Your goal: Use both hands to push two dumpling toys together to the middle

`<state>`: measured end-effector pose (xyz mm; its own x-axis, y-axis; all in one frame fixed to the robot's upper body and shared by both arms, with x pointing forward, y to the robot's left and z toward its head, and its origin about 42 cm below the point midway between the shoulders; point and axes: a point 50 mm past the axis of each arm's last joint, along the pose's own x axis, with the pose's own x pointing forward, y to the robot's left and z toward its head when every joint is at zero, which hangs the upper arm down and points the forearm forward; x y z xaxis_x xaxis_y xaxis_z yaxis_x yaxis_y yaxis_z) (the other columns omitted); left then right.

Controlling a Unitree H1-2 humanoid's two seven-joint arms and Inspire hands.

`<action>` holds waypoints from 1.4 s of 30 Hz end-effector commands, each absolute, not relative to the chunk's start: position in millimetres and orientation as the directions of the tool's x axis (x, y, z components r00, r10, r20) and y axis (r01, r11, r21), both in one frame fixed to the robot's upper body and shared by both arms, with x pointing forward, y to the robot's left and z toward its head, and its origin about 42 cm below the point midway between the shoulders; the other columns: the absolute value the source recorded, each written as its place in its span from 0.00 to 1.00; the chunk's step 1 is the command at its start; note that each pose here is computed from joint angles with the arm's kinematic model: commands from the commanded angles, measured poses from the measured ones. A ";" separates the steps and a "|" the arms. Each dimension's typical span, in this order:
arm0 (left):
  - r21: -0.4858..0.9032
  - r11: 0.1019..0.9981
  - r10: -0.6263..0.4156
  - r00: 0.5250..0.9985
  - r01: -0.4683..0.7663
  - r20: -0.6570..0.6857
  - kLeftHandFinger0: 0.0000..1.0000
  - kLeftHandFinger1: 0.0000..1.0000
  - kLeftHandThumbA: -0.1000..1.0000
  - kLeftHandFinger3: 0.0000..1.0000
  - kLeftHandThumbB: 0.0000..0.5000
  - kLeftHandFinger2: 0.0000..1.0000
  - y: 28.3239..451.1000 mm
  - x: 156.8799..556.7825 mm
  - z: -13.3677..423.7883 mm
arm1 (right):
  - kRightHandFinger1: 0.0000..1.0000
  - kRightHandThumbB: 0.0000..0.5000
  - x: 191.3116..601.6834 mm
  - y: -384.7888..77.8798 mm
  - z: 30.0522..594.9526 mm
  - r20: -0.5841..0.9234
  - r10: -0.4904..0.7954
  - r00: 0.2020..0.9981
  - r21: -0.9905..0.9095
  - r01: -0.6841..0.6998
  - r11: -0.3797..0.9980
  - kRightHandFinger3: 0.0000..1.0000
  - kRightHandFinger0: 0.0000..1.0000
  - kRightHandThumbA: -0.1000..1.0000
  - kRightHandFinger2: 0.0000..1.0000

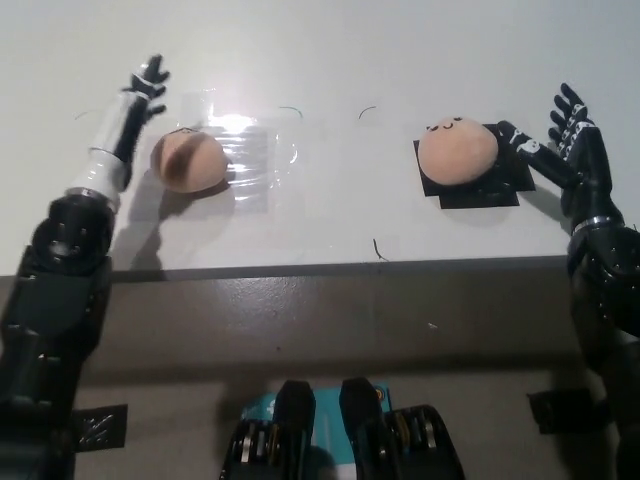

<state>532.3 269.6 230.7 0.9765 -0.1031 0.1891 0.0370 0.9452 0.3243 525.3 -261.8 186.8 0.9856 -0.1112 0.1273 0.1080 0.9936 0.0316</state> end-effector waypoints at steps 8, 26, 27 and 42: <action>0.356 0.934 -0.131 0.954 0.029 0.268 1.00 1.00 1.00 1.00 0.54 1.00 265.8 536.6 229.3 | 1.00 0.46 532.2 -253.3 206.6 0.224 -0.108 0.968 0.067 0.095 0.993 1.00 1.00 1.00 1.00; 0.320 0.945 -0.156 0.954 0.069 0.255 1.00 1.00 1.00 1.00 0.56 1.00 245.0 508.7 200.5 | 1.00 0.37 518.6 -169.0 195.5 0.236 0.046 0.971 0.108 -0.073 0.991 1.00 1.00 1.00 1.00; 0.331 0.942 -0.153 0.954 0.062 0.258 1.00 1.00 1.00 1.00 0.53 1.00 239.7 508.3 202.3 | 1.00 0.39 518.7 -162.9 196.5 0.235 0.049 0.971 0.102 -0.075 0.992 1.00 1.00 1.00 1.00; 0.309 0.943 -0.225 0.924 0.125 0.310 1.00 1.00 1.00 1.00 0.60 1.00 171.2 510.4 223.4 | 1.00 0.40 510.6 -126.9 202.5 0.256 0.094 0.962 0.109 -0.126 0.986 1.00 1.00 1.00 1.00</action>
<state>498.2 188.8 183.8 0.9524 -0.2168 0.2142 0.1521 0.9472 0.2823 506.2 -135.2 178.4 0.9805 0.0861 0.1765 -0.1064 0.9883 0.1089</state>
